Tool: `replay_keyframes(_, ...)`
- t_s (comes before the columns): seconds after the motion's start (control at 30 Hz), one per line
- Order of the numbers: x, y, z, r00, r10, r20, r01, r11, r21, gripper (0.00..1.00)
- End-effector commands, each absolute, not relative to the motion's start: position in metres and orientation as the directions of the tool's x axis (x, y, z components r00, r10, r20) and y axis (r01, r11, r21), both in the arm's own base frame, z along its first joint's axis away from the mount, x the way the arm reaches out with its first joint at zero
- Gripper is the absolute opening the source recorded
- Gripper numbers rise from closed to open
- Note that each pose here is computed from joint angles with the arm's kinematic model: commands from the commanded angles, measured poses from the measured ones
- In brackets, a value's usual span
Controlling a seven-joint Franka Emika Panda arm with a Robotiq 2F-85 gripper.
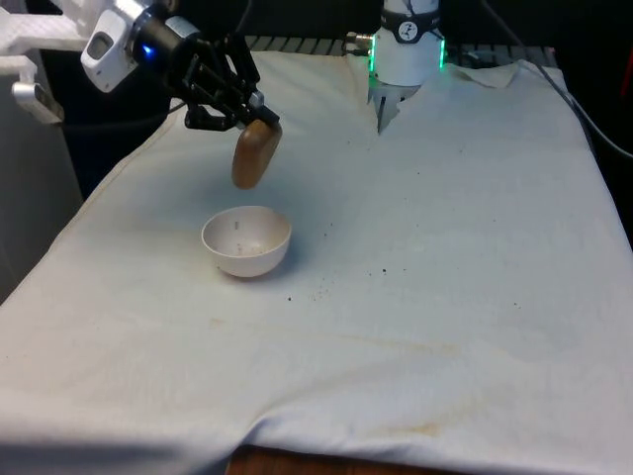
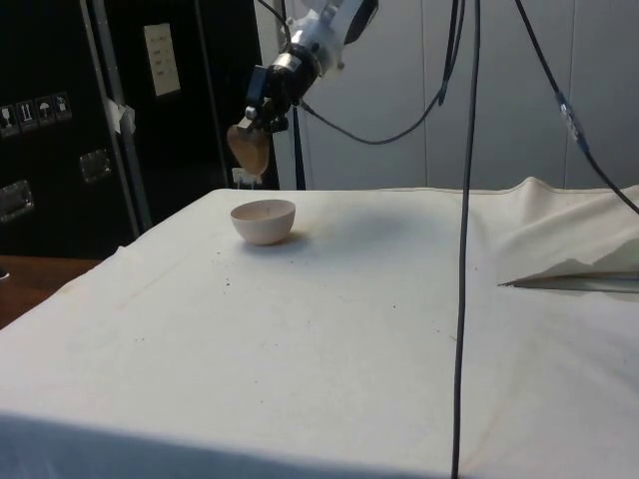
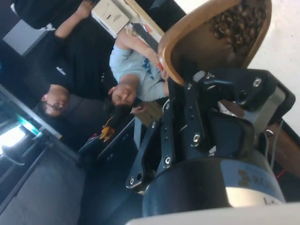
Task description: Pour the coffee beans from the cup into the bowl.
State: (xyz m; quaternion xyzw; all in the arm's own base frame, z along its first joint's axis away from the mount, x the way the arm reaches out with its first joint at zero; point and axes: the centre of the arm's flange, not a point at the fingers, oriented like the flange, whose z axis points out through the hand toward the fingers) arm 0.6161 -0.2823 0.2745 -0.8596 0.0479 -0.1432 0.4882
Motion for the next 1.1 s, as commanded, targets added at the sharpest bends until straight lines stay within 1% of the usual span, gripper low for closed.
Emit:
replay_keyframes(0.0, 0.617, -0.283, 0.273, 0.955, -0.226, 0.191, 0.054, -0.502, -0.863, 0.03)
replay_keyframes(0.07, 0.616, -0.283, 0.273, 0.953, -0.229, 0.199, 0.057, -0.508, -0.86, 0.03)
replay_keyframes(0.13, 0.617, -0.283, 0.27, 0.952, -0.24, 0.188, 0.052, -0.48, -0.876, 0.03)
replay_keyframes(0.37, 0.617, -0.284, 0.262, 0.949, -0.265, 0.171, 0.038, -0.441, -0.897, 0.03)
replay_keyframes(0.4, 0.616, -0.283, 0.263, 0.947, -0.266, 0.181, 0.044, -0.451, -0.891, 0.03)
replay_keyframes(0.43, 0.617, -0.284, 0.259, 0.947, -0.274, 0.165, 0.032, -0.429, -0.903, 0.03)
replay_keyframes(0.67, 0.615, -0.288, 0.25, 0.944, -0.3, 0.141, 0.015, -0.386, -0.922, 0.03)
replay_keyframes(0.73, 0.614, -0.287, 0.25, 0.941, -0.304, 0.151, 0.019, -0.397, -0.918, 0.03)
replay_keyframes(0.9, 0.611, -0.301, 0.238, 0.94, -0.316, 0.125, 0.006, -0.352, -0.936, 0.03)
replay_keyframes(0.97, 0.61, -0.301, 0.238, 0.937, -0.322, 0.137, 0.012, -0.362, -0.932, 0.03)
replay_keyframes(1.07, 0.61, -0.309, 0.233, 0.939, -0.323, 0.121, 0.009, -0.329, -0.944, 0.03)
